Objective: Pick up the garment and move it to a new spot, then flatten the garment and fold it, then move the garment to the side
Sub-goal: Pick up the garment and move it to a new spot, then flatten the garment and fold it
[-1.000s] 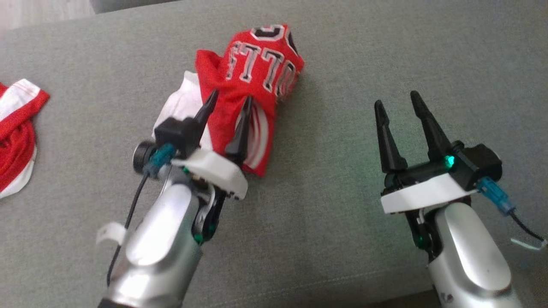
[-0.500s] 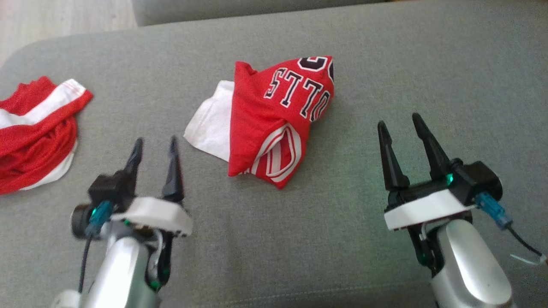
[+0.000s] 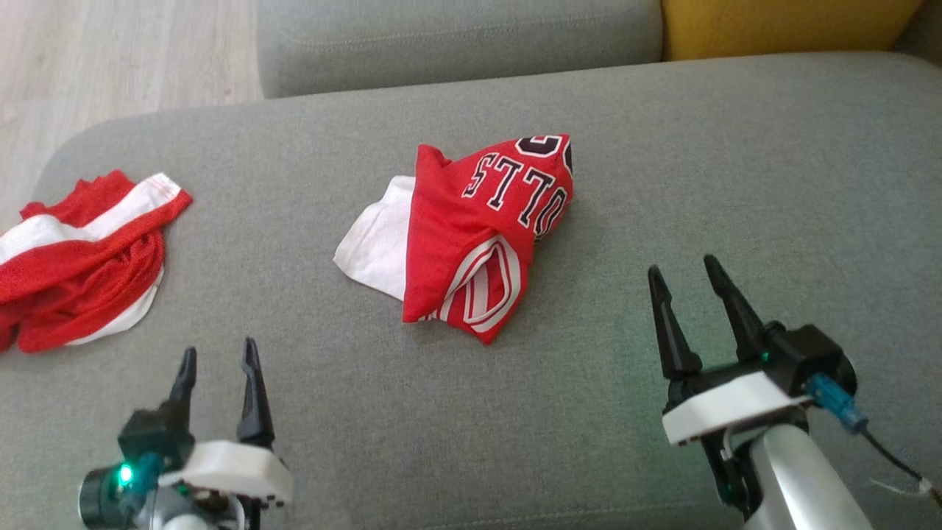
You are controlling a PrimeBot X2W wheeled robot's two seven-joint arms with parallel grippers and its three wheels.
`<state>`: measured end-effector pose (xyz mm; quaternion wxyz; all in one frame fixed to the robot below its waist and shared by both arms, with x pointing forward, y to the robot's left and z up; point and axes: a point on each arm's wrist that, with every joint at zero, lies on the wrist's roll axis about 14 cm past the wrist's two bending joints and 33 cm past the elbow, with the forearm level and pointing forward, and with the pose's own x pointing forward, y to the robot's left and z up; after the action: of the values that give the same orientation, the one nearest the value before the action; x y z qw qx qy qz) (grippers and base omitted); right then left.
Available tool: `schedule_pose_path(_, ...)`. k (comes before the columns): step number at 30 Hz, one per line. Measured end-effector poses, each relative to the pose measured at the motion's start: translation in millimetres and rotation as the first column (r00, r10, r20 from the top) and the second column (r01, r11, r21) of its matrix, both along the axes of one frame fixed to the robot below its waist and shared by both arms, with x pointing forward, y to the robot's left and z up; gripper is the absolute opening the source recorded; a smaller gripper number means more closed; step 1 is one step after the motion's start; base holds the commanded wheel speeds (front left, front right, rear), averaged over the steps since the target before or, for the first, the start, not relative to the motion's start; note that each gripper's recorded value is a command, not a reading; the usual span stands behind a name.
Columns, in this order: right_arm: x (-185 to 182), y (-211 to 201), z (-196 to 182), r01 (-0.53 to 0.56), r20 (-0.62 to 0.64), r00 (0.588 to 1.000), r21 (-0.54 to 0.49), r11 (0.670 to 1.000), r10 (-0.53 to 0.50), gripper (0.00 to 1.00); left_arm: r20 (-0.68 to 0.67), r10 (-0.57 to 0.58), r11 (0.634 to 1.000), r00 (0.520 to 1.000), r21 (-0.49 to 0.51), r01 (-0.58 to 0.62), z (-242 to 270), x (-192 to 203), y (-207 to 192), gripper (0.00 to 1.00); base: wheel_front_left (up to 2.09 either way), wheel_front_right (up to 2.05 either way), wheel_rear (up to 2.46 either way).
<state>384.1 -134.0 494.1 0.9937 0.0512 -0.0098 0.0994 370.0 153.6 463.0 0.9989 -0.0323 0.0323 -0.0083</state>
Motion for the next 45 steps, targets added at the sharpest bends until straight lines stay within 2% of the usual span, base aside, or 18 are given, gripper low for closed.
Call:
schedule_pose_path(7,-4,11,-6,-0.032,-0.017,0.999,0.001,1.000,0.032,1.00,0.004,-0.004,1.000,1.000,-0.016,0.004,2,-9,-2,1.00,0.00,0.00,0.00)
schedule_pose_path(11,1,48,-12,-0.146,-0.036,0.989,-0.010,0.989,0.145,1.00,-0.007,-0.002,1.000,1.000,-0.024,0.002,-2,-13,1,1.00,0.00,0.00,0.00)
schedule_pose_path(14,14,88,-5,-0.272,-0.021,0.962,-0.045,0.961,0.271,1.00,-0.013,-0.017,0.999,1.000,-0.046,0.016,-3,-14,-4,1.00,0.00,0.00,0.00)
schedule_pose_path(15,14,88,-5,-0.272,-0.021,0.962,-0.045,0.961,0.271,1.00,-0.013,-0.017,0.999,1.000,-0.046,0.016,-3,-14,-4,1.00,0.00,0.00,0.00)
schedule_pose_path(16,25,116,4,-0.355,-0.010,0.935,-0.068,0.933,0.355,1.00,-0.014,-0.023,0.998,1.000,-0.059,0.022,-3,-15,-7,1.00,0.00,0.00,0.00)
schedule_pose_path(18,34,146,11,-0.440,-0.009,0.897,-0.107,0.891,0.442,1.00,-0.014,-0.024,0.997,1.000,-0.067,0.023,-3,-16,-8,1.00,0.00,0.00,0.00)
schedule_pose_path(19,34,146,11,-0.440,-0.009,0.897,-0.107,0.891,0.442,1.00,-0.014,-0.024,0.997,1.000,-0.067,0.023,-3,-16,-8,1.00,0.00,0.00,0.00)
schedule_pose_path(20,41,171,12,-0.505,-0.032,0.863,-0.127,0.854,0.505,1.00,-0.019,-0.023,0.997,1.000,-0.076,0.022,-4,-18,-9,1.00,0.00,0.00,0.00)
schedule_pose_path(25,53,208,-15,-0.600,-0.147,0.799,-0.138,0.788,0.582,1.00,-0.031,0.001,0.993,1.000,-0.114,-0.004,-4,-24,-6,1.00,0.00,0.00,0.00)
schedule_pose_path(29,56,227,-47,-0.657,-0.264,0.748,-0.168,0.735,0.609,1.00,-0.035,0.019,0.994,0.999,-0.111,-0.022,-4,-27,-2,1.00,0.00,0.00,0.00)
schedule_pose_path(32,65,235,-66,-0.680,-0.333,0.723,-0.190,0.708,0.606,1.00,-0.048,0.044,0.993,0.998,-0.108,-0.049,-6,-29,4,1.00,0.00,0.00,0.00)
schedule_pose_path(38,87,245,-88,-0.698,-0.412,0.700,-0.227,0.679,0.583,1.00,-0.093,0.085,0.990,0.992,-0.105,-0.095,-17,-33,12,1.00,0.00,0.00,0.00)
schedule_pose_path(45,88,249,-129,-0.740,-0.542,0.640,-0.243,0.627,0.545,0.99,-0.141,0.141,0.984,0.980,-0.090,-0.155,-29,-40,26,1.00,0.00,0.00,0.00)
